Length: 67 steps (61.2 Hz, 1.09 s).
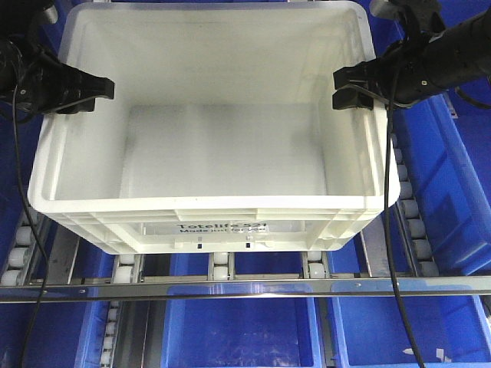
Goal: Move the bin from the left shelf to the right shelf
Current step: 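Lower the held white tote onto the roller slot with both grippers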
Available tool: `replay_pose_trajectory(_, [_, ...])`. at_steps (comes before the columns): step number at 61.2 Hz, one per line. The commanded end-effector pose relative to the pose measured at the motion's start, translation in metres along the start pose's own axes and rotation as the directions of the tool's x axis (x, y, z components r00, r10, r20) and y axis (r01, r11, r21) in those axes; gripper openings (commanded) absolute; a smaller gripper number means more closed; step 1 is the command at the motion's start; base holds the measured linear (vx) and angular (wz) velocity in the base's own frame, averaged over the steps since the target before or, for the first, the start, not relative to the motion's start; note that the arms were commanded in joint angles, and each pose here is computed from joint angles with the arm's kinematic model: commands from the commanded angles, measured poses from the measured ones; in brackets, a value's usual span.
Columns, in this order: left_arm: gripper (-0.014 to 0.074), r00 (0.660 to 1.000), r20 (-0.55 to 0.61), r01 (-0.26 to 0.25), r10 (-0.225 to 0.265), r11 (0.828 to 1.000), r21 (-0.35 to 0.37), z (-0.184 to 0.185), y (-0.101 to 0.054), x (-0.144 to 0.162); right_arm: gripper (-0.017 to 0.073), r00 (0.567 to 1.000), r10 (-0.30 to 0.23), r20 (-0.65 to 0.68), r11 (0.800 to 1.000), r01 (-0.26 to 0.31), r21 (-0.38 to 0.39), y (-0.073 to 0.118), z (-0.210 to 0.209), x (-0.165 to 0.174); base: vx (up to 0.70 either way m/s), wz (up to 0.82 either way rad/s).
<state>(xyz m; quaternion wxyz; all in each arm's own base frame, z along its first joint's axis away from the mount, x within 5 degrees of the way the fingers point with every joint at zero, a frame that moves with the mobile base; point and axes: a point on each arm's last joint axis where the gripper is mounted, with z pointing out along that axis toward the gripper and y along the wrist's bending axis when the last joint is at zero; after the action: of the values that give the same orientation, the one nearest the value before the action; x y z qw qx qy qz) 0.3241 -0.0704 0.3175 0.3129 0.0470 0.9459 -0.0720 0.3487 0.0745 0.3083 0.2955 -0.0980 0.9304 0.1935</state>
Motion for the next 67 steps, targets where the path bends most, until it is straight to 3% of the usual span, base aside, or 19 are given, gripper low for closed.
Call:
replay_pose_trajectory(1, [0.015, 0.992, 0.109, -0.059, 0.061, 0.998, -0.02, -0.014, 0.0, -0.013, 0.0162, 0.994, -0.073, 0.081, 0.997, 0.072, 0.016, 0.005, -0.019, -0.011, 0.0, 0.0])
replay_pose_trajectory(13, [0.0326, 0.992, 0.113, -0.06, 0.063, 0.998, -0.024, -0.014, 0.001, -0.013, 0.036, 0.993, -0.073, 0.089, 0.997, 0.072, 0.02, 0.005, -0.019, -0.012, 0.0, 0.0])
replay_pose_trajectory(25, [0.0391, 0.988, 0.136, -0.066, 0.069, 0.997, -0.029, -0.015, 0.001, -0.015, 0.0506, 0.989, -0.086, 0.124, 0.996, 0.082, 0.042, 0.004, -0.023, -0.015, 0.0, 0.0])
replay_pose_trajectory(47, [0.0389, 0.976, 0.205, -0.068, 0.074, 0.997, -0.035, -0.046, 0.0, -0.015, 0.0522, 0.965, -0.151, 0.214, 0.987, 0.135, 0.086, 0.016, -0.061, -0.017, 0.0, 0.0])
replay_pose_trajectory(67, [0.0389, 0.971, 0.227, -0.069, 0.075, 0.997, -0.034, -0.065, 0.0, -0.013, 0.0521, 0.958, -0.164, 0.233, 0.986, 0.149, 0.08, 0.023, -0.079, -0.014, 0.0, 0.0])
